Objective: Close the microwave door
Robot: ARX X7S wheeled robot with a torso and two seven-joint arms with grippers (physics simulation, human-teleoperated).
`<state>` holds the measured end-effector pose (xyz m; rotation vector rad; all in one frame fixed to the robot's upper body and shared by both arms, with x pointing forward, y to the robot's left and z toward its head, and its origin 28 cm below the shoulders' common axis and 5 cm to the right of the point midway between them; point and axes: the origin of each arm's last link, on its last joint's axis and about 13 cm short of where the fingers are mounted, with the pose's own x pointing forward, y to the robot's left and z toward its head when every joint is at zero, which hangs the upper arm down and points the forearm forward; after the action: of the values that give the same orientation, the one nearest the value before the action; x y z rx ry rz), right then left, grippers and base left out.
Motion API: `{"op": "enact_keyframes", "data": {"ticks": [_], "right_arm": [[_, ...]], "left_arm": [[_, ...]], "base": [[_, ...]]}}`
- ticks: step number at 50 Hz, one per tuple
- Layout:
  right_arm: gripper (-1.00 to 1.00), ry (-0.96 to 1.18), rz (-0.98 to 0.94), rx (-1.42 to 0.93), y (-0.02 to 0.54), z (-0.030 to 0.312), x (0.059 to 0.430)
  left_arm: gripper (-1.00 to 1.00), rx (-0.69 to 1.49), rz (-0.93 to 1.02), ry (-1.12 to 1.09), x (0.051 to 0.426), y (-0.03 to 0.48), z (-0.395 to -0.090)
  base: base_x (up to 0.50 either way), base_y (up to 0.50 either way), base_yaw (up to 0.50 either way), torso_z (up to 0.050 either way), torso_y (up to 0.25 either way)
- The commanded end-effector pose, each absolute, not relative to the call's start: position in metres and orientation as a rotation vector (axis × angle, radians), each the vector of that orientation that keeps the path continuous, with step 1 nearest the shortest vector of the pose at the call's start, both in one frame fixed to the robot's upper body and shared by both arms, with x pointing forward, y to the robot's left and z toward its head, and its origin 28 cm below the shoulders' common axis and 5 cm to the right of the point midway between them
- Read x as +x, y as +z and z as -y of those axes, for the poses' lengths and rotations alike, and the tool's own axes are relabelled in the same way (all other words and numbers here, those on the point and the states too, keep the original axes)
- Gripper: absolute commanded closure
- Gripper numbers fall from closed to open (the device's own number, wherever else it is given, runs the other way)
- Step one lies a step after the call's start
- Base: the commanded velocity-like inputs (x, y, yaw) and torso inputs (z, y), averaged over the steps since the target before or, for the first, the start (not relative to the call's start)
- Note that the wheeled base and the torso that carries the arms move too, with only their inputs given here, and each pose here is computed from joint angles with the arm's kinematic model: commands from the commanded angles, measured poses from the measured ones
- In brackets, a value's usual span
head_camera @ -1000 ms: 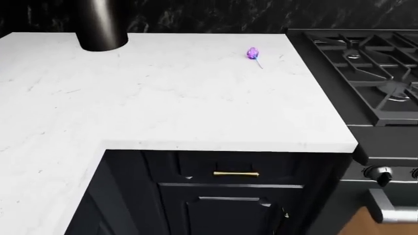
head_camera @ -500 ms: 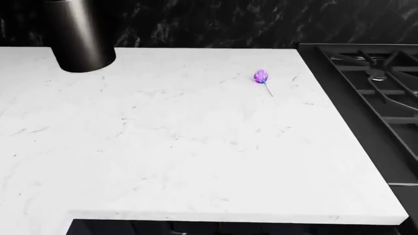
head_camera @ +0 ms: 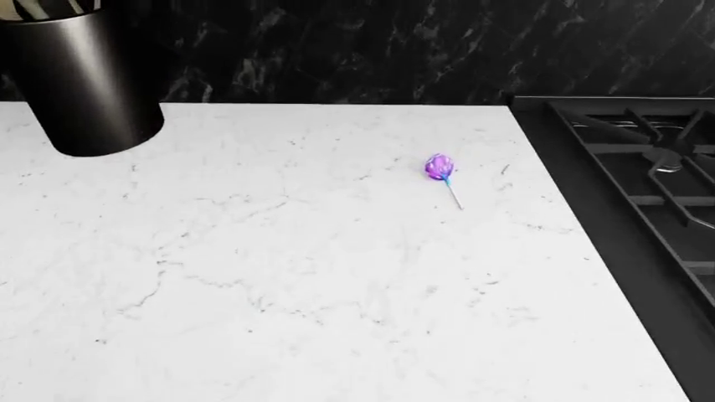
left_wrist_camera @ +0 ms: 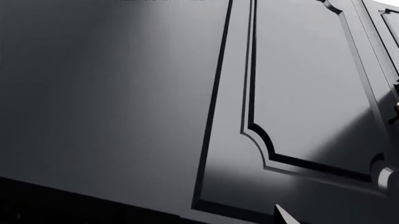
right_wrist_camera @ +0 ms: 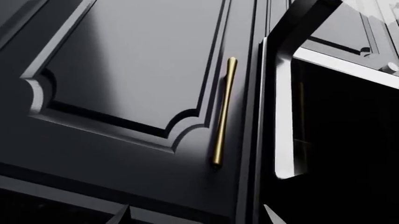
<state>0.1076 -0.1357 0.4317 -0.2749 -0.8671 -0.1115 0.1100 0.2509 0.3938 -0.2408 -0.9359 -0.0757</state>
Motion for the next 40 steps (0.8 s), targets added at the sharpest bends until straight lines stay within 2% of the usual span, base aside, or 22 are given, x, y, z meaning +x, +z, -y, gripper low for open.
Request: {"op": "enact_keyframes", "data": {"ticks": [1,22,40], "right_arm": [[-1.0,-0.12,0.864,-0.27,0.432,0.136,0.108],[-1.0,-0.117,0.858,-0.247,0.437,0.132,0.106],[-1.0,-0.109,0.892,-0.225,0.465,0.13,0.105]], "left_arm": [[-1.0,-0.243,0.941,-0.072,0.109,0.394,-0.251],[-1.0,-0.238,0.941,-0.066,0.111,0.394,-0.251],[-1.0,-0.237,0.939,-0.065,0.111,0.394,-0.251]], "base": [[0.0,0.0,0.0,0.0,0.0],[0.0,0.0,0.0,0.0,0.0],[0.0,0.0,0.0,0.0,0.0]]}}
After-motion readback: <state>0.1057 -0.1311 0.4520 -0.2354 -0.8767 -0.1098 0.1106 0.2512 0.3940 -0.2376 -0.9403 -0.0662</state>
